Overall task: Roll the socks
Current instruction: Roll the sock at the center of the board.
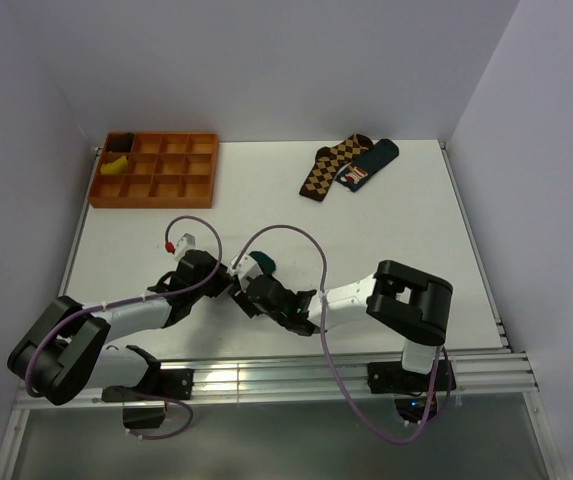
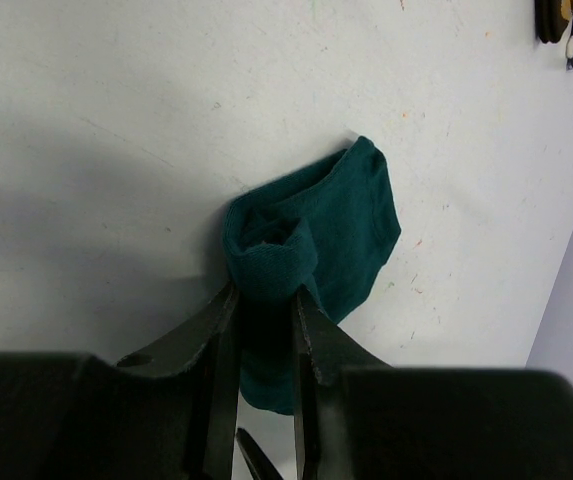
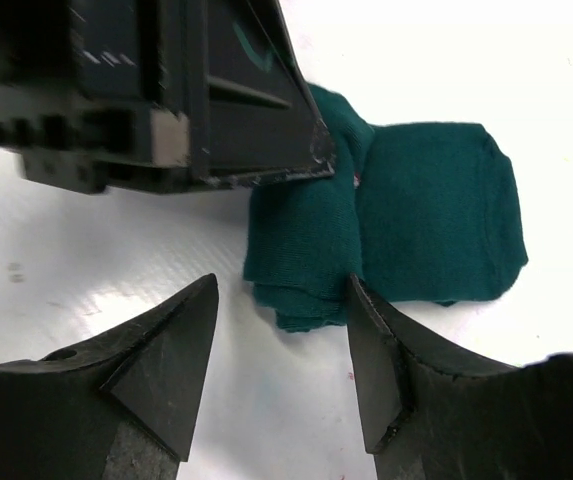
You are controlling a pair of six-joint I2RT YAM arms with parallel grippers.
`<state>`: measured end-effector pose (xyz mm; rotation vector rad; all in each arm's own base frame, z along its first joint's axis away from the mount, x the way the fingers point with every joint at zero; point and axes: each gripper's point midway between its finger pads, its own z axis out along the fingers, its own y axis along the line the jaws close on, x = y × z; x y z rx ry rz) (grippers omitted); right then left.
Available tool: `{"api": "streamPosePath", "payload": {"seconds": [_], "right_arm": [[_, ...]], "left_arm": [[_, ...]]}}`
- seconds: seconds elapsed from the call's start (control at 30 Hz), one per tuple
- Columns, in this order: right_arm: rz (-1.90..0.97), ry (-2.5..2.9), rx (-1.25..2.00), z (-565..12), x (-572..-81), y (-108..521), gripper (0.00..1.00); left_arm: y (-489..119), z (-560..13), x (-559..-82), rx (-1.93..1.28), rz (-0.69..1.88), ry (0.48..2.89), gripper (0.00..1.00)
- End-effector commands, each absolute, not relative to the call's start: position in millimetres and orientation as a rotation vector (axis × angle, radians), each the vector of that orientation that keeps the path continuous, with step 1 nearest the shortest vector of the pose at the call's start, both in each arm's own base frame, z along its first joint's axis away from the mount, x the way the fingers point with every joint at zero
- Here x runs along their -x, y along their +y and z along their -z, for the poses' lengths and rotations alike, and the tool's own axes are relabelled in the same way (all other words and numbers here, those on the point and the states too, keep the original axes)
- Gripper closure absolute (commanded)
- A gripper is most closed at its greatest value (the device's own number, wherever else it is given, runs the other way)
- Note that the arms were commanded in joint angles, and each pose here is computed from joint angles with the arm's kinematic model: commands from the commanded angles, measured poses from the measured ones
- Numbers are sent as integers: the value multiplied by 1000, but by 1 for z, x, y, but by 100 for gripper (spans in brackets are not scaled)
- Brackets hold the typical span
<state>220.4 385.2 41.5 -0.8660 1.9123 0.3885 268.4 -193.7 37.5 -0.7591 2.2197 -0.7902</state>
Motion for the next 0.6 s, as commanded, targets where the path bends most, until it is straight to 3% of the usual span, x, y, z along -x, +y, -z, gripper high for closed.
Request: {"api": "streamPosePath", "payload": {"seconds": [0.0, 0.37, 0.43, 0.53, 0.57], "right_arm": [[-333, 1852, 843, -50, -232, 397, 39], [-241, 1857, 846, -32, -233, 401, 42], [-222, 1872, 836, -25, -234, 398, 48], [-212, 1887, 821, -20, -234, 395, 68], [-211, 1892, 829, -16, -233, 394, 79]], "left_arm": [[-192, -28, -263, 751, 744, 2272, 100], [-199, -27, -259, 754, 779, 2281, 100], [-199, -29, -260, 753, 781, 2276, 100], [-201, -30, -259, 750, 792, 2276, 100], [-201, -31, -260, 750, 794, 2271, 100]]}}
